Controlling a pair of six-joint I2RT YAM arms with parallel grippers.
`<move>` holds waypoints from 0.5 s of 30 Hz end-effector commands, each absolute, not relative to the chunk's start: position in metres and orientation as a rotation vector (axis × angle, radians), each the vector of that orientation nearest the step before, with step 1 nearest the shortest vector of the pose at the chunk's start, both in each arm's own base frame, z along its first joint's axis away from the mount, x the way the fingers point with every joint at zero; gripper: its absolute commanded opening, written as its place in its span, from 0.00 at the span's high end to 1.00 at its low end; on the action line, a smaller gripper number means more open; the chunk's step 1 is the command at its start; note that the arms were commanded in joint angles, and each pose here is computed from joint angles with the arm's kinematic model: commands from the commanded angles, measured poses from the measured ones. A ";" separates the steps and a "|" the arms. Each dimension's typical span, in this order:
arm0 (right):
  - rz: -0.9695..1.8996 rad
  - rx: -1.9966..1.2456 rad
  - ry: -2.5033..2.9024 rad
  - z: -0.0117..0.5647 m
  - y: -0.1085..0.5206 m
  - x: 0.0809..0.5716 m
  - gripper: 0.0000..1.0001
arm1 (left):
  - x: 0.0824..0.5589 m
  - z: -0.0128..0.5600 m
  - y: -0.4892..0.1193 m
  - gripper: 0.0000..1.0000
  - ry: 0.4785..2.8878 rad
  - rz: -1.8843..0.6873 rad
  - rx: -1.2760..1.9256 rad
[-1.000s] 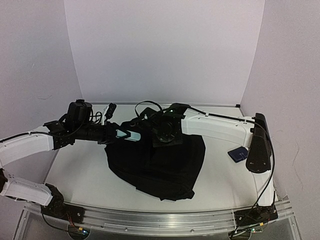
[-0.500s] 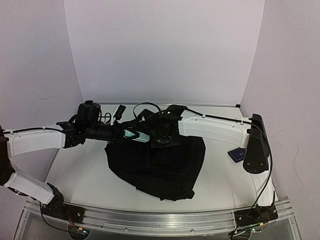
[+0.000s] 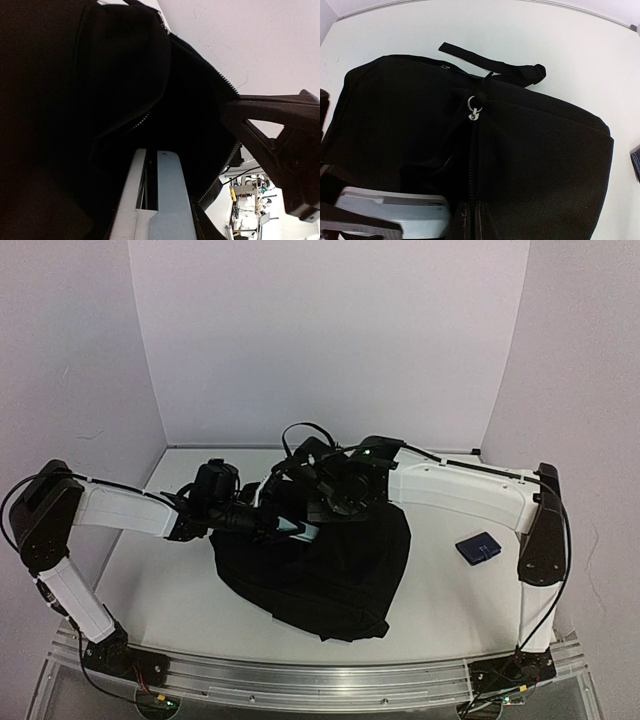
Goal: Pack the student bag
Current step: Place the stationery in the student bag.
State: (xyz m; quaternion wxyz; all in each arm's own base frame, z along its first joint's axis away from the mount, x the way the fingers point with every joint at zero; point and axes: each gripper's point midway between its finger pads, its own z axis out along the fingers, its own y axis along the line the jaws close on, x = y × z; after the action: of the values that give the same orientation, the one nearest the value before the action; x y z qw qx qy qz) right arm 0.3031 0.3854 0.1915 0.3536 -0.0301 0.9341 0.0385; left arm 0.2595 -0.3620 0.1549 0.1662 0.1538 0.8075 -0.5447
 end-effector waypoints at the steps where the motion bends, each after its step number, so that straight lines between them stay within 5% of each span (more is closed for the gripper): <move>1: 0.180 -0.045 2.352 0.221 0.385 0.306 1.00 | 0.256 0.181 -0.403 0.94 2.162 -1.629 0.574; 7: 0.176 -0.041 2.346 0.223 0.381 0.306 1.00 | 0.251 0.168 -0.432 0.78 2.153 -1.635 0.618; 15: 0.171 -0.036 2.338 0.227 0.372 0.303 1.00 | 0.259 0.163 -0.402 0.30 2.235 -1.354 0.567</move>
State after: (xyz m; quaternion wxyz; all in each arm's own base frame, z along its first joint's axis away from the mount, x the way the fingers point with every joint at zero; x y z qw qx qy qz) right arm 0.2998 0.3809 0.1885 0.3526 -0.0326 0.9343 0.0412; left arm 0.2519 -0.4147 0.1377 0.1765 0.1981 0.8066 -0.5282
